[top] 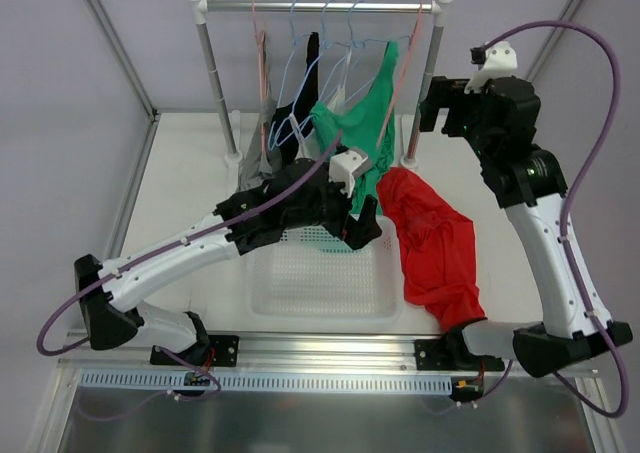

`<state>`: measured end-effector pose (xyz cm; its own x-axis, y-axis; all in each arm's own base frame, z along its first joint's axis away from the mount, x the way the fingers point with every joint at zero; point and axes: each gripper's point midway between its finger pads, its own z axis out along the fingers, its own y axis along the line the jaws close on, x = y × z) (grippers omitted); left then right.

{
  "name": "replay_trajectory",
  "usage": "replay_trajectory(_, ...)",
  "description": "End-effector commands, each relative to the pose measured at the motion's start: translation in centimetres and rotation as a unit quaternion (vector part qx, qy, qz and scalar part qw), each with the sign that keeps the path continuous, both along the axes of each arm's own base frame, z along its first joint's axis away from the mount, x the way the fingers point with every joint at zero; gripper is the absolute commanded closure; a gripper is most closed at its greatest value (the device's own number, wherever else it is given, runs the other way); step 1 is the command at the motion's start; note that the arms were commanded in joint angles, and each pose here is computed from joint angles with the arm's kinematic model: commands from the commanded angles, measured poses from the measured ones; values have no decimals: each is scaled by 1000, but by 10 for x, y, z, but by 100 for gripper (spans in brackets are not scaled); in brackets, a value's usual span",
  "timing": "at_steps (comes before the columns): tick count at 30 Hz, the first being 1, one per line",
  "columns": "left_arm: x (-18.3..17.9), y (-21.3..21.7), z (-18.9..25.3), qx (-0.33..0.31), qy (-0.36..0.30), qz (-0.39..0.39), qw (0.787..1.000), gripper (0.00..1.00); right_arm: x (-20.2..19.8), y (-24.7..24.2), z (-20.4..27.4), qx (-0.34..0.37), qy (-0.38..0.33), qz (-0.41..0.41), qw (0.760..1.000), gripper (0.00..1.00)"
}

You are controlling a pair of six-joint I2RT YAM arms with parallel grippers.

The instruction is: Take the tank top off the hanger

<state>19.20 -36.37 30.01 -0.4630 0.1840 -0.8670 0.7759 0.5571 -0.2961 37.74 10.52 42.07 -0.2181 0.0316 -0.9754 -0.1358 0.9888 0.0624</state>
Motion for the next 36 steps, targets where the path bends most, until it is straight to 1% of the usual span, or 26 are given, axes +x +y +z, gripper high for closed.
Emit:
replay_trajectory(1,-2,-31,25,-32,-31,-60,997,1,-41,-17,15,-8,-16,8,1000,1)
replay_trajectory(2,-4,-44,10,-20,-18,-80,996,1,-55,-27,8,-12,3,-7,1000,0)
replay_trajectory(3,-4,-53,12,-19,-27,-95,995,1,-76,-42,15,-12,-4,-26,1000,0)
replay_trajectory(4,-1,-65,-5,0,-20,-102,995,1,-91,-51,1,-20,23,-36,999,1)
replay_trajectory(5,-2,-72,-11,6,-20,-109,994,1,-103,-59,-2,-21,25,-47,998,1)
replay_trajectory(6,-5,-83,-8,7,-29,-120,992,1,-131,-74,8,-4,-4,-70,998,0)
replay_trajectory(7,-5,-90,-13,12,-31,-125,992,1,-144,-81,5,2,-11,-77,997,1)
replay_trajectory(8,-4,-101,-31,29,-24,-130,991,1,-154,-87,-9,3,-6,-89,996,1)
replay_trajectory(9,-8,-110,-38,36,-24,-139,989,1,-168,-92,-9,14,-17,-92,996,1)
replay_trajectory(10,-8,-119,-33,33,-37,-148,988,1,-193,-101,-1,31,-47,-96,994,1)
replay_trajectory(11,-6,-130,-53,51,-32,-154,986,1,-206,-106,-6,34,-45,-101,993,0)
replay_trajectory(12,-6,-140,-49,50,-46,-159,985,2,-218,-110,-7,44,-51,-105,992,1)
replay_trajectory(13,-3,-149,-68,65,-39,-162,984,1,-239,-116,-6,55,-66,-102,991,0)
replay_trajectory(15,4,-164,-70,62,-45,-163,984,1,-258,-117,-5,68,-81,-87,991,1)
replay_trajectory(16,8,-173,-93,78,-35,-166,982,1,-271,-118,-2,80,-95,-81,989,1)
replay_trajectory(18,13,-189,-95,72,-39,-172,982,1,-284,-115,-5,86,-97,-61,990,0)
replay_trajectory(19,17,-197,-120,88,-29,-172,981,1,-287,-113,-7,87,-96,-52,990,1)
replay_trajectory(21,26,-209,-126,87,-31,-160,983,1,-296,-106,-7,89,-101,-24,991,1)
replay_trajectory(22,34,-213,-150,107,-27,-145,983,1,-297,-104,-9,88,-99,-17,991,0)
replay_trajectory(23,39,-218,-150,105,-30,-139,984,1,-302,-101,-9,90,-103,-6,991,1)
replay_trajectory(25,46,-222,-182,128,-25,-131,983,1,-306,-100,-11,93,-104,2,990,1)
replay_trajectory(26,51,-223,-188,134,-28,-121,983,1,-309,-98,-11,95,-108,8,990,1)
replay_trajectory(27,52,-224,-198,140,-26,-120,982,1,-309,-98,-14,94,-105,9,990,1)
replay_trajectory(28,52,-224,-221,157,-17,-119,980,1,-309,-99,-16,92,-101,8,991,1)
replay_trajectory(31,55,-219,-256,182,4,-100,978,1,-311,-96,-19,88,-95,17,991,1)
replay_trajectory(36,41,-214,-294,199,52,-110,972,1,-314,-95,-20,90,-97,24,991,0)
